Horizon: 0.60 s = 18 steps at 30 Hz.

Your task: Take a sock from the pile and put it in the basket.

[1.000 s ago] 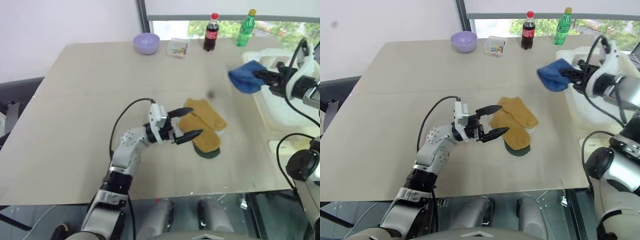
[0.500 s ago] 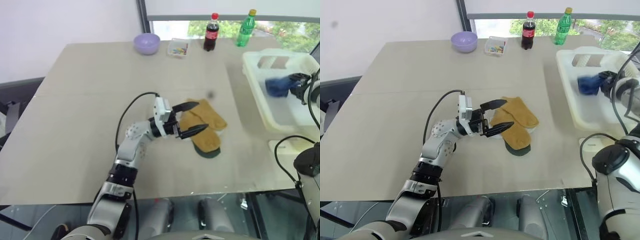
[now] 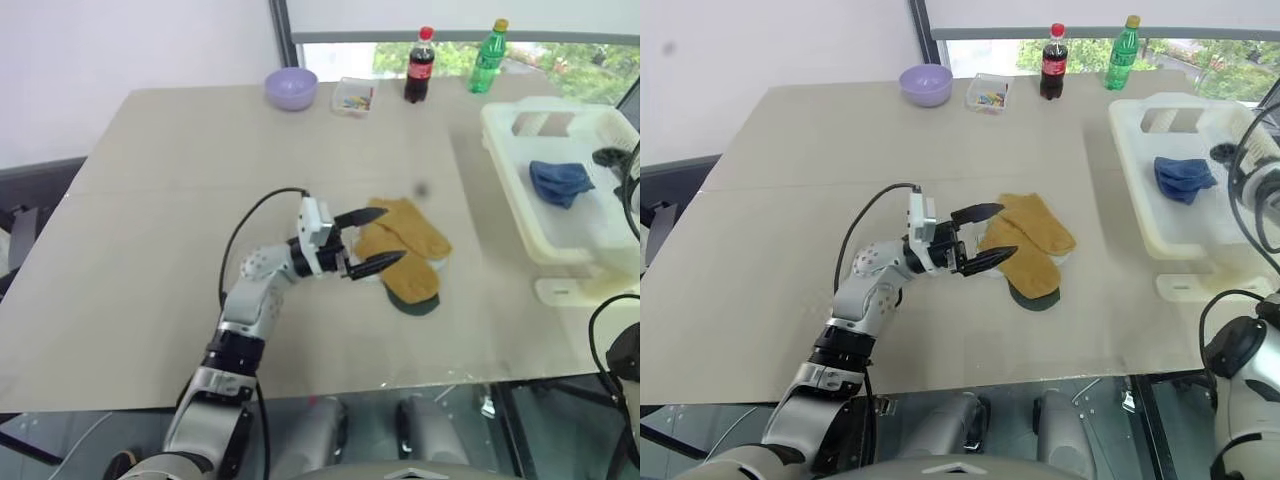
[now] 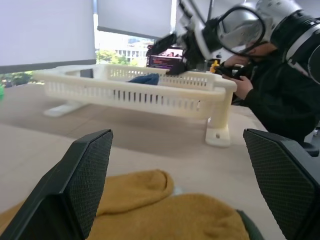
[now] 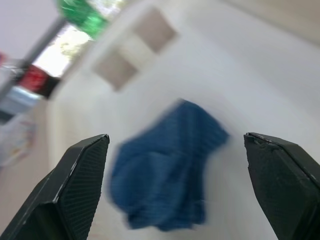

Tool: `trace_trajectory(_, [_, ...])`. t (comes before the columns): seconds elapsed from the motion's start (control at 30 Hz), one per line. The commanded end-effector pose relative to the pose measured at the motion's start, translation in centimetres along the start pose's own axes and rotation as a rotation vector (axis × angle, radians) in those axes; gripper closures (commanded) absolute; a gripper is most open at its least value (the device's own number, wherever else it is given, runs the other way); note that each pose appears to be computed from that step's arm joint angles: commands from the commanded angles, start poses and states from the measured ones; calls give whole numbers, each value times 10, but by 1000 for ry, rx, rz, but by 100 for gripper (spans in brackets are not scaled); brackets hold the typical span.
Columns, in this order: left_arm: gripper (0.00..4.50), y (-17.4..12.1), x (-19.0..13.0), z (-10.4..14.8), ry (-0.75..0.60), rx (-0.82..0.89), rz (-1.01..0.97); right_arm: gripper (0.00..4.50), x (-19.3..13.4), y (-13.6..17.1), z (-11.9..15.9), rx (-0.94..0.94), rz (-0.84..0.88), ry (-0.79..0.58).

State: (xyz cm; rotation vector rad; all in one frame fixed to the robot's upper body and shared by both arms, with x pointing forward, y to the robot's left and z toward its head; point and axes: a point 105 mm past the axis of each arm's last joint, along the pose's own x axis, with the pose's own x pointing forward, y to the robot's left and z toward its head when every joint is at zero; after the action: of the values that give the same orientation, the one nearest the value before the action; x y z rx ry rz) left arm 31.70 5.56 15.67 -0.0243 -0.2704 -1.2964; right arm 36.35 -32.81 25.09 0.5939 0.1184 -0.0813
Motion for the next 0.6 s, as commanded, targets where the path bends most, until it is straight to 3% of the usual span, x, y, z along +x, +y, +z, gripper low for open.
trace_trajectory(0.03, [0,2,-12,7,0,31,49,7,-18,66,-21,-338,366,-30])
trace_trajectory(0.17, [0,-8,-35,-4,38,-18,144,7,-39,87,-106,-508,640,98])
trace_trajectory(0.23, [0,-15,-53,-18,104,-78,228,7,-53,81,-148,-486,742,195])
trace_trajectory(0.37, [0,-37,-83,-39,254,-117,322,7,-77,51,-196,-509,820,302])
trace_trajectory(0.6, [0,-56,-132,-34,324,-103,540,7,-105,10,-184,-530,880,268])
